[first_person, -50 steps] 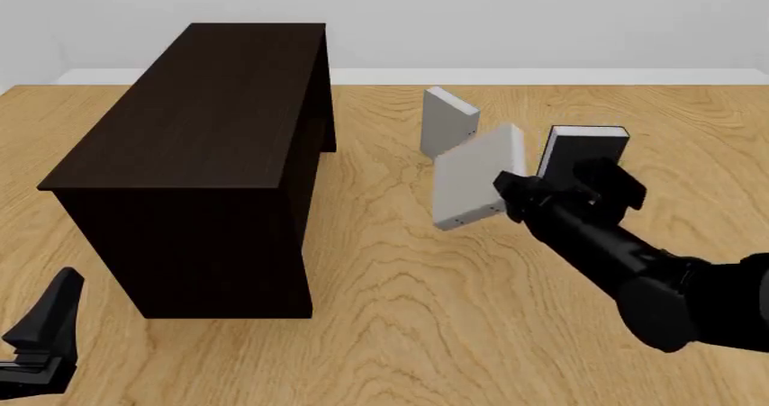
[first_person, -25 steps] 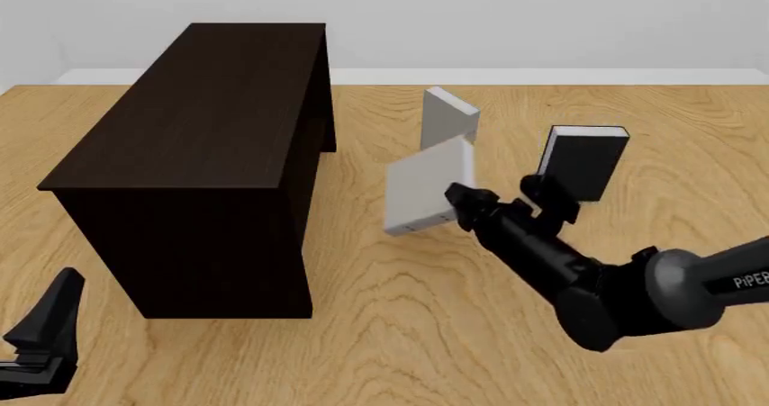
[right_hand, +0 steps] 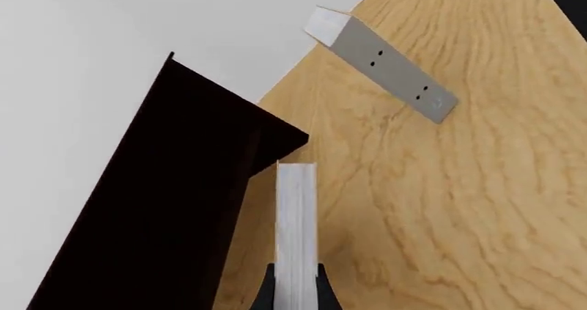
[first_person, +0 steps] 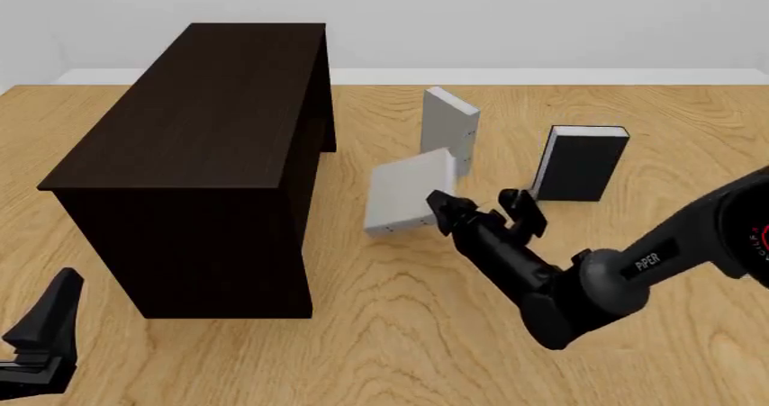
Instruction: Pick up the book on the right and place it under the cabinet shelf.
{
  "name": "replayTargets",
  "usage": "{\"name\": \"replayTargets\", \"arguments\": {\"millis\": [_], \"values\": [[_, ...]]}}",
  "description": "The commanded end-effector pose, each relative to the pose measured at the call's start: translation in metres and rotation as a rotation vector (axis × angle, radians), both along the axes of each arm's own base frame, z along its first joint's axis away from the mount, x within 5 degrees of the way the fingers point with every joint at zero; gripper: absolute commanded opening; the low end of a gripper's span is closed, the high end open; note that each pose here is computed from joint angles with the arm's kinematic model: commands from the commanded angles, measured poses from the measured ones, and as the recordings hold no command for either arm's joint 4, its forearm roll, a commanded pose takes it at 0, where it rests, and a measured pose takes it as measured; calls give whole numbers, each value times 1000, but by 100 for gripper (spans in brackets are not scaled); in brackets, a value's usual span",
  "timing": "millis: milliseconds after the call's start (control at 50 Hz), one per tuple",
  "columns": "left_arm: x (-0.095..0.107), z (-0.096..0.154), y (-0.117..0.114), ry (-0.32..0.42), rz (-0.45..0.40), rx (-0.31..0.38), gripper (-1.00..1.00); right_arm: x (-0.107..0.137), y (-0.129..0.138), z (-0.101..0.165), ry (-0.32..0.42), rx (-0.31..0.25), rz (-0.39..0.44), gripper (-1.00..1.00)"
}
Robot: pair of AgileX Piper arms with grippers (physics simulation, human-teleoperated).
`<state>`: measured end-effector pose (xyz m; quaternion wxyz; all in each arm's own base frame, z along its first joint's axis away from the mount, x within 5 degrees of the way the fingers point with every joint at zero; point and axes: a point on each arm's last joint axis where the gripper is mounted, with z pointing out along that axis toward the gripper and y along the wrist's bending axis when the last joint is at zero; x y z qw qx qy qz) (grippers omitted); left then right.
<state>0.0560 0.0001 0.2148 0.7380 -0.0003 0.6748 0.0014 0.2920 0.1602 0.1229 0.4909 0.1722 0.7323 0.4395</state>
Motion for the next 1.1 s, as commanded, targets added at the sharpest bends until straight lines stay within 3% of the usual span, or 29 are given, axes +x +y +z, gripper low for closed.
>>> {"name": "replayTargets", "arguments": {"millis": [20,420,700,720,1100], "values": [[0,0,0,3,2,0,100,-4,3,11,-58,70,13,-100],[0,0,0,3,2,0,100,-4,8,-12,-8,39,26,-100],[0,0,0,3,2,0,100,-3,1,-20,26,-19,10,-100],[0,0,0,3,2,0,100,-3,1,-21,26,-19,9,100],[0,0,0,3,3,0,100,-6,-15,-14,34,-76,-21,100]]}}
